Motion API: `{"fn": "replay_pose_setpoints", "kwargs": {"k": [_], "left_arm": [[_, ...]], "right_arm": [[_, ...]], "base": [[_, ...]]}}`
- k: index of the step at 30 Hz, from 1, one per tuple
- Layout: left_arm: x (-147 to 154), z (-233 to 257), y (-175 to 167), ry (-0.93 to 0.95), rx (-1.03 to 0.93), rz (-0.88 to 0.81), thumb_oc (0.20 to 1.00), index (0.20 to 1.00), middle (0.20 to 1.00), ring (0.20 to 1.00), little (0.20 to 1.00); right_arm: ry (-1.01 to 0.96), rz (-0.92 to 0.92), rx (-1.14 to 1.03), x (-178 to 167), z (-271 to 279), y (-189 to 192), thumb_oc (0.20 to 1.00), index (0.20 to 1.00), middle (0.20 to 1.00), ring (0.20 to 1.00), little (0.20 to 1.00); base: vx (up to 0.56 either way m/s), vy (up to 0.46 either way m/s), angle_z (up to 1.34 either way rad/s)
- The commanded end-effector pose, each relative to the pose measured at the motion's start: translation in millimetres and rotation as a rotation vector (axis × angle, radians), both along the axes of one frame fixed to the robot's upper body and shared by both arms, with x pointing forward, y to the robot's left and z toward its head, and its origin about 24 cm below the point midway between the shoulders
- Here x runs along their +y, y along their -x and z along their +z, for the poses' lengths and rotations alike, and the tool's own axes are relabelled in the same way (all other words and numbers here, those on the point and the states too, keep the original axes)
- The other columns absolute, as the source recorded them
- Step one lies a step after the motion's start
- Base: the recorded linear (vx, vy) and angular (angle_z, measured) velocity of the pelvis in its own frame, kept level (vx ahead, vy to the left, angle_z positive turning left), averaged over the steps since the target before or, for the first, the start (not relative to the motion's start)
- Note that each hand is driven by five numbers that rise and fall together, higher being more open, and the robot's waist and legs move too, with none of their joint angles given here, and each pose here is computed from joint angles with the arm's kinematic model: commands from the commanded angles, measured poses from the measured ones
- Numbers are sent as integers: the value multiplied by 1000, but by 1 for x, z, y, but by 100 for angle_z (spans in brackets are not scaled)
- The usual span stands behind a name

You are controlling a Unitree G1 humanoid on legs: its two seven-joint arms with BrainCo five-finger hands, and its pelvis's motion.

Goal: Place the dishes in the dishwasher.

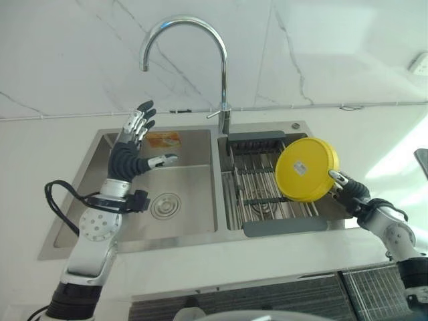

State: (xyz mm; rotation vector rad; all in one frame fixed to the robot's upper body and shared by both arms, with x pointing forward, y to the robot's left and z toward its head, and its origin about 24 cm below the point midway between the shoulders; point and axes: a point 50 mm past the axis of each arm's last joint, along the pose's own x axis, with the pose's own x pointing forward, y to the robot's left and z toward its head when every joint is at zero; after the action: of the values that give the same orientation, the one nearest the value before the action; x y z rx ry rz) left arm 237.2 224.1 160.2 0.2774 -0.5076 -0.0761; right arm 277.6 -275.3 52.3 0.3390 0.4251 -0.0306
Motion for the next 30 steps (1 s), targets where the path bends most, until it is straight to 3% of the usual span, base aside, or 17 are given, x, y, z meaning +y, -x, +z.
{"fn": "replay_pose_setpoints", "kwargs": {"k": [1, 30], "left_arm": [[-1, 21, -5, -16, -90, -24, 1000, 1000, 1000, 1000, 1000], [-6, 22, -9, -17, -68, -41, 1000, 1000, 1000, 1000, 1000]], "right_arm": [[83, -14, -125, -13, 44, -24, 1000, 1000, 1000, 1000, 1000], [220, 16, -68, -16, 60, -42, 1000, 1000, 1000, 1000, 1000]], "base": [[0, 0, 0], [0, 0, 0]]}}
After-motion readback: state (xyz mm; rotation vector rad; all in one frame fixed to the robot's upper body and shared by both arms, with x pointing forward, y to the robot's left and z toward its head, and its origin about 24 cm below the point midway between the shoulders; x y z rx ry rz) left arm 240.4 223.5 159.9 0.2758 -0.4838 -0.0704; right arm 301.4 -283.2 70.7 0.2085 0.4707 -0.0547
